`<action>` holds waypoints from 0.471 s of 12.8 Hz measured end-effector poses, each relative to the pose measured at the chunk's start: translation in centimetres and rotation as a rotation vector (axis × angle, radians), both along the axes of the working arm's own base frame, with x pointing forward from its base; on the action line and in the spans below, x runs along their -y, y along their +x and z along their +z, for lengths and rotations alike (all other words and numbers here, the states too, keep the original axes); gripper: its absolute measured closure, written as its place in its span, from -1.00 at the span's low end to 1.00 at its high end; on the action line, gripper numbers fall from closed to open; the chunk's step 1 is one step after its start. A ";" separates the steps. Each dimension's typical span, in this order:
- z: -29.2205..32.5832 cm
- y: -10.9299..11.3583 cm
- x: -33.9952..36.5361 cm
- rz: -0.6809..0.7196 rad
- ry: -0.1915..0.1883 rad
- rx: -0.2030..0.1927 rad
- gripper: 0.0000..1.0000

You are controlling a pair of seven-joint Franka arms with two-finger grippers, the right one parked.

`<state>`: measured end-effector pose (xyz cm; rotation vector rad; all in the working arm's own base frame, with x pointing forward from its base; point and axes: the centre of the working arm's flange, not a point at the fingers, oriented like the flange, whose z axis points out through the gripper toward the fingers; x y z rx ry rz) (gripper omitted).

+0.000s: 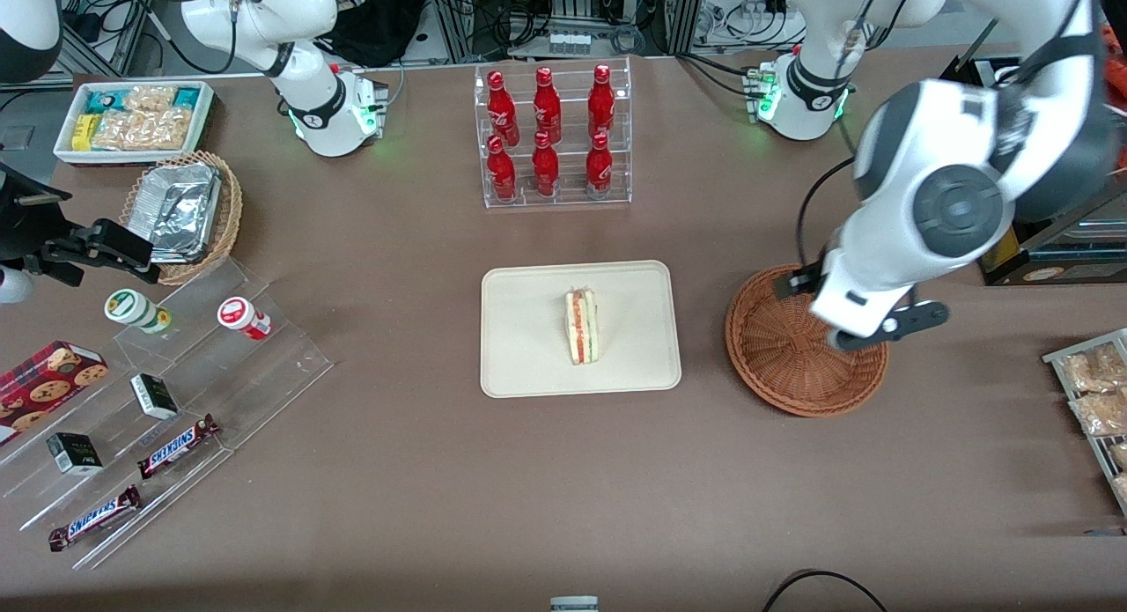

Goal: Place sandwich from basket to tray

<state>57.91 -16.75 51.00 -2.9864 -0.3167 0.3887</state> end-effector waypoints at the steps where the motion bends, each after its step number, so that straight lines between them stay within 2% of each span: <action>1: 1.3 -0.6 -1.9 -0.028 -0.022 -0.022 -1.00; 6: 6.9 -4.0 -9.4 -0.174 -0.089 -0.095 -1.00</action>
